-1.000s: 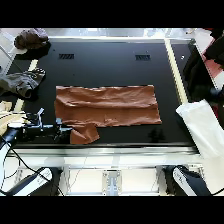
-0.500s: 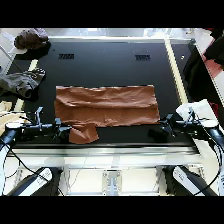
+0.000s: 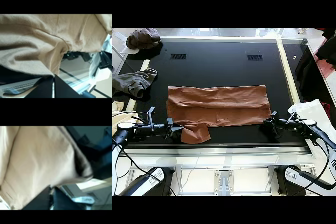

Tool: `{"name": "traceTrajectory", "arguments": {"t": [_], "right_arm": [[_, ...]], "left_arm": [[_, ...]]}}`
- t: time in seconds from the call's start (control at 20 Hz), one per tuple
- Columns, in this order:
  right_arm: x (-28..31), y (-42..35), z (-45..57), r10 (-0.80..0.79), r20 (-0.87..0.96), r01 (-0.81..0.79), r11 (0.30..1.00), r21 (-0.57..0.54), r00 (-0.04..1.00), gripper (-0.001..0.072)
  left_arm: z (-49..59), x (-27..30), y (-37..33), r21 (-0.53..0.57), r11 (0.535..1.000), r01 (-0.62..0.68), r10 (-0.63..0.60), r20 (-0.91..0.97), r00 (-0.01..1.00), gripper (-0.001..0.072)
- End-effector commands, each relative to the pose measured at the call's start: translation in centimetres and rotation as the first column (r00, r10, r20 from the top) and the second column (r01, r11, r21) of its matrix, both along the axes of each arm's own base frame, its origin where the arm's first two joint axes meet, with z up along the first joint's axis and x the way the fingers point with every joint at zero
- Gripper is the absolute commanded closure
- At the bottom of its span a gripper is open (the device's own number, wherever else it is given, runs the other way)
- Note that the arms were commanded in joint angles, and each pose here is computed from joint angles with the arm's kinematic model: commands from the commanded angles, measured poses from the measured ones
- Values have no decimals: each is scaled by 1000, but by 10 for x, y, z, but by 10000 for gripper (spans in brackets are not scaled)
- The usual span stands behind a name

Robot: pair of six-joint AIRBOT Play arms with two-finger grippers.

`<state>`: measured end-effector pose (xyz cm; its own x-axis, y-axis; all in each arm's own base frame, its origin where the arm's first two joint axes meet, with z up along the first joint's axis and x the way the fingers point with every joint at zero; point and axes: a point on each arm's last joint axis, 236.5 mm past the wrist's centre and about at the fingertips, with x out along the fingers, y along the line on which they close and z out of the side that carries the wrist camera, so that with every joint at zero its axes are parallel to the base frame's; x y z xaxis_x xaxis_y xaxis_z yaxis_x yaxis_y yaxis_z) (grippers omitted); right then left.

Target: Fold the shirts.

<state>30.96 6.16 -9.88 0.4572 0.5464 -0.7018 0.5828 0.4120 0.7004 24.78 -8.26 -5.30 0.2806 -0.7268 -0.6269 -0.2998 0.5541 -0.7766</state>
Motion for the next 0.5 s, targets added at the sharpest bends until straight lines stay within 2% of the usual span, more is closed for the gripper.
{"name": "traceTrajectory", "arguments": {"t": [0.0, 0.2, 0.35, 0.45], "right_arm": [[11, -1, 3, -28, 20, 28, 1000, 1, 999, 700], [29, 5, 49, 83, 154, -81, 997, -19, 985, 701], [23, 8, 100, 268, 254, -233, 960, -157, 930, 702], [8, 3, 128, 363, 260, -294, 917, -271, 895, 702]], "left_arm": [[1, 0, 0, 0, 1000, 0, 0, 2, 1000, 695], [25, 10, 1, 8, 1000, -14, 13, 93, 996, 696], [74, 12, 5, 39, 999, -24, 14, 238, 971, 696], [109, 13, 13, 76, 993, -94, 64, 329, 942, 696]]}}
